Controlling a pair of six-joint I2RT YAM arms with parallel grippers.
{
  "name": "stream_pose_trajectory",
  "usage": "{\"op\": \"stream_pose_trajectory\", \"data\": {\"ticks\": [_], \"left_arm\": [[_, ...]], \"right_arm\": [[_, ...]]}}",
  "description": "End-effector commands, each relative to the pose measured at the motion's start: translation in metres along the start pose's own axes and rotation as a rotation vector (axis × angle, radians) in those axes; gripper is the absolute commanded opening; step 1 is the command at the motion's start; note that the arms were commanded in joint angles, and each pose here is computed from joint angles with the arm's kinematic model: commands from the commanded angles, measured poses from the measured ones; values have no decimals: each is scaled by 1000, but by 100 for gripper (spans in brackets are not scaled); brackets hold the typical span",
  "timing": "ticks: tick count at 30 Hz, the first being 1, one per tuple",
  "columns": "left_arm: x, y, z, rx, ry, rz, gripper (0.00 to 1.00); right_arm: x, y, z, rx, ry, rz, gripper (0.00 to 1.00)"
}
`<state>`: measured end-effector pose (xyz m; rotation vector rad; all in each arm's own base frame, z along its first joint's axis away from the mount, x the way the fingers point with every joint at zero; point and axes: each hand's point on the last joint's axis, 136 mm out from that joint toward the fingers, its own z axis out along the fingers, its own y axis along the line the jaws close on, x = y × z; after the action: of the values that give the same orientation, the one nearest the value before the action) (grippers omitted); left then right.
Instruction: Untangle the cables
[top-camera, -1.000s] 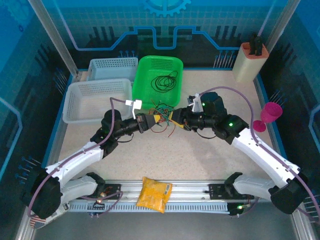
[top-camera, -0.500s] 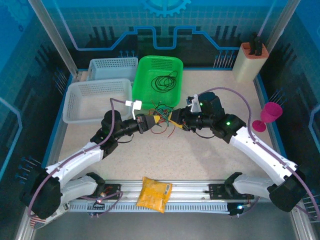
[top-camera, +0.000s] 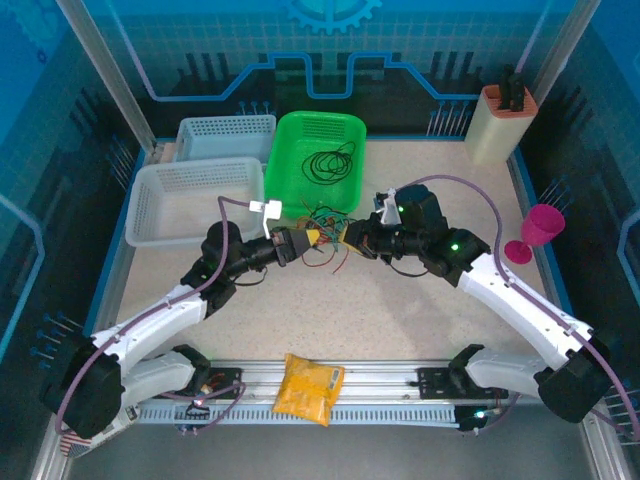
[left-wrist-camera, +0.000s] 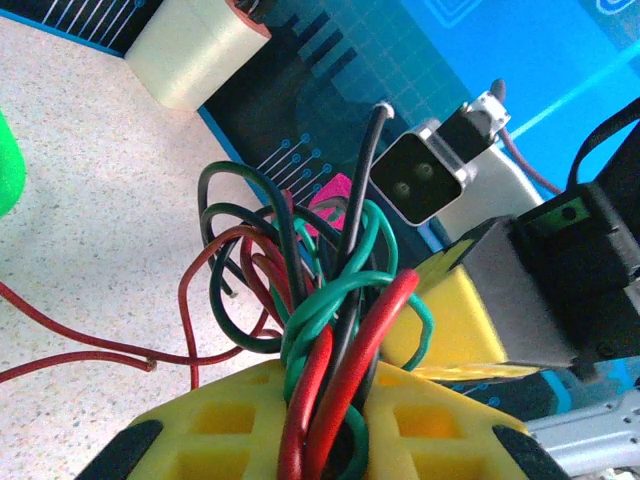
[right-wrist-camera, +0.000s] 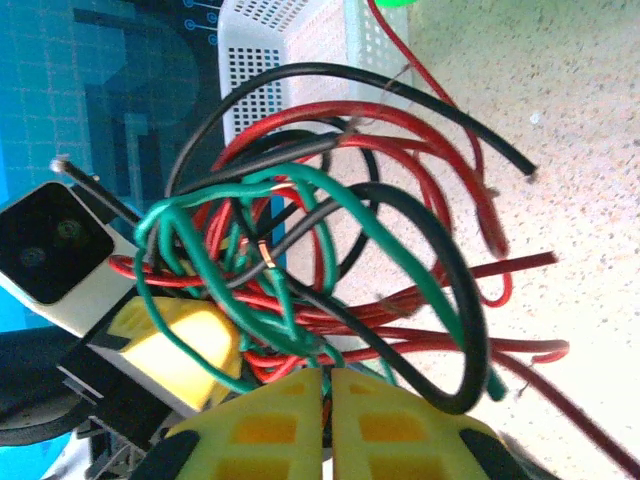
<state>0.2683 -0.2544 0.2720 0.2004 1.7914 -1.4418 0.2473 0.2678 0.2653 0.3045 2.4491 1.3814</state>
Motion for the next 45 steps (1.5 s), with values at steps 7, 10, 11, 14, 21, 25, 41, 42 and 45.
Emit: {"op": "stream_pose_trajectory", "data": {"ticks": [7, 10, 11, 14, 21, 25, 41, 42, 45], "left_arm": [[-30, -24, -4, 94, -150, -53, 0], [-35, -29, -3, 121, -161, -81, 0], [-35, -29, -2, 127, -159, -89, 0], [-37, -30, 0, 148, -166, -137, 0], [-45, -32, 2, 206, -203, -241, 0], [-47, -35, 2, 209, -200, -249, 0], [-28, -20, 2, 52, -93, -156, 0], [-24, -16, 2, 22, -77, -135, 0], [-19, -13, -1, -27, -39, -80, 0]], "right_arm": [[8, -34, -2, 118, -14, 4, 0], [8, -39, -3, 128, -27, -5, 0], [8, -41, -3, 135, -29, -9, 0], [6, -50, -3, 150, -60, -44, 0], [1, -63, -1, 145, -164, -255, 0], [-3, -65, 1, 153, -198, -338, 0], [-8, -15, -48, 61, -244, -552, 37], [-9, -8, -57, 39, -237, -563, 46], [-11, 5, -76, -14, -186, -538, 56]]}}
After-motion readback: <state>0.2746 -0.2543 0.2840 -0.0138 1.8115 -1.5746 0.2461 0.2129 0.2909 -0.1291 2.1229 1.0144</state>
